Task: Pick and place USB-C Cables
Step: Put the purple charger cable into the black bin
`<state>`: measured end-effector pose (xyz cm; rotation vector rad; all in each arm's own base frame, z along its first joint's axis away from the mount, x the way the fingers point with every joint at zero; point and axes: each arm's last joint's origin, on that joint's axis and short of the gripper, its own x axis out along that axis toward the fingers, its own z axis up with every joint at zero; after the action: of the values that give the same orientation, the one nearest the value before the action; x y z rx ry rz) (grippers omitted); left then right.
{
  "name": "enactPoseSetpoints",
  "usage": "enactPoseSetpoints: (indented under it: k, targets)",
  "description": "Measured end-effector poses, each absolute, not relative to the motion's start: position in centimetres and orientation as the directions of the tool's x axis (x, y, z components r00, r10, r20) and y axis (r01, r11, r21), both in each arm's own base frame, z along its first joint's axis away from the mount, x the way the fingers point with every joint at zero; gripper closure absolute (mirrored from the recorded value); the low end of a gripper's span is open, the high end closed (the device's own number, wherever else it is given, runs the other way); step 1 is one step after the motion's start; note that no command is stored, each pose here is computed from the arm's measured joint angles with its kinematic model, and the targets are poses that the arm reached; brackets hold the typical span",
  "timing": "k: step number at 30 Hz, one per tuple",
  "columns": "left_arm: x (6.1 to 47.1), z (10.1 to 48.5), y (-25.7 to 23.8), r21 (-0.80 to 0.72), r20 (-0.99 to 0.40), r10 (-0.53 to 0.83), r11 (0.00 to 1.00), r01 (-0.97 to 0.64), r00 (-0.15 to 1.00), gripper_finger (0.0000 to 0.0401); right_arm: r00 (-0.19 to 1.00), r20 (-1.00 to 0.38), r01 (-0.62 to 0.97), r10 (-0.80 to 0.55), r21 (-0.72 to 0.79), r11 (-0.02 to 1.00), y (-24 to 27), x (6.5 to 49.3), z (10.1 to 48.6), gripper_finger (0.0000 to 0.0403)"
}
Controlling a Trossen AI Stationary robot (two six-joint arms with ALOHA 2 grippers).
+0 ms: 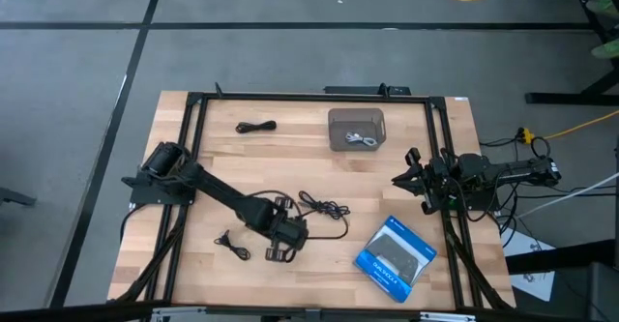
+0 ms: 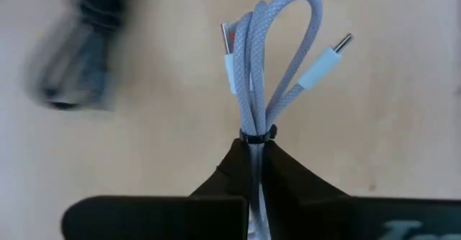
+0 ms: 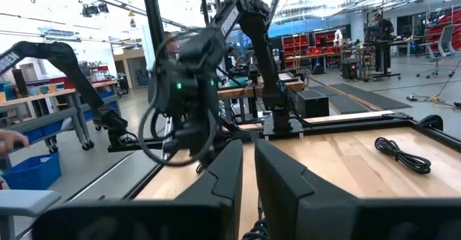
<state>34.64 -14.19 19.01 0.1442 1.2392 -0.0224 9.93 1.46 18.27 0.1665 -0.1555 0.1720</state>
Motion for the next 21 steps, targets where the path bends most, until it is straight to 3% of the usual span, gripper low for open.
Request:
enactPoseSetpoints:
  k: [9,15,21]
  targets:
    - [38.3,26.4,-8.6,0.386,-0.848,0.3,0.914,0.123,0.437,0.0394,0.965,0.198,-0.2,0.169,0.145,0.969,1.5,9.9,18.6,0.0358]
    - [41.5,28.0,-0.3,0.385,-0.743,0.313,0.923,-0.006,0.591,0.0395,0.915,0.271,-0.324,0.298,0.055,0.945,1.8,9.6,19.3,0.0358]
    - [43.4,30.6,7.3,0.363,-0.501,0.263,0.929,-0.076,0.825,0.0395,0.878,0.314,-0.386,0.362,0.014,0.923,2.0,9.4,19.8,0.0358]
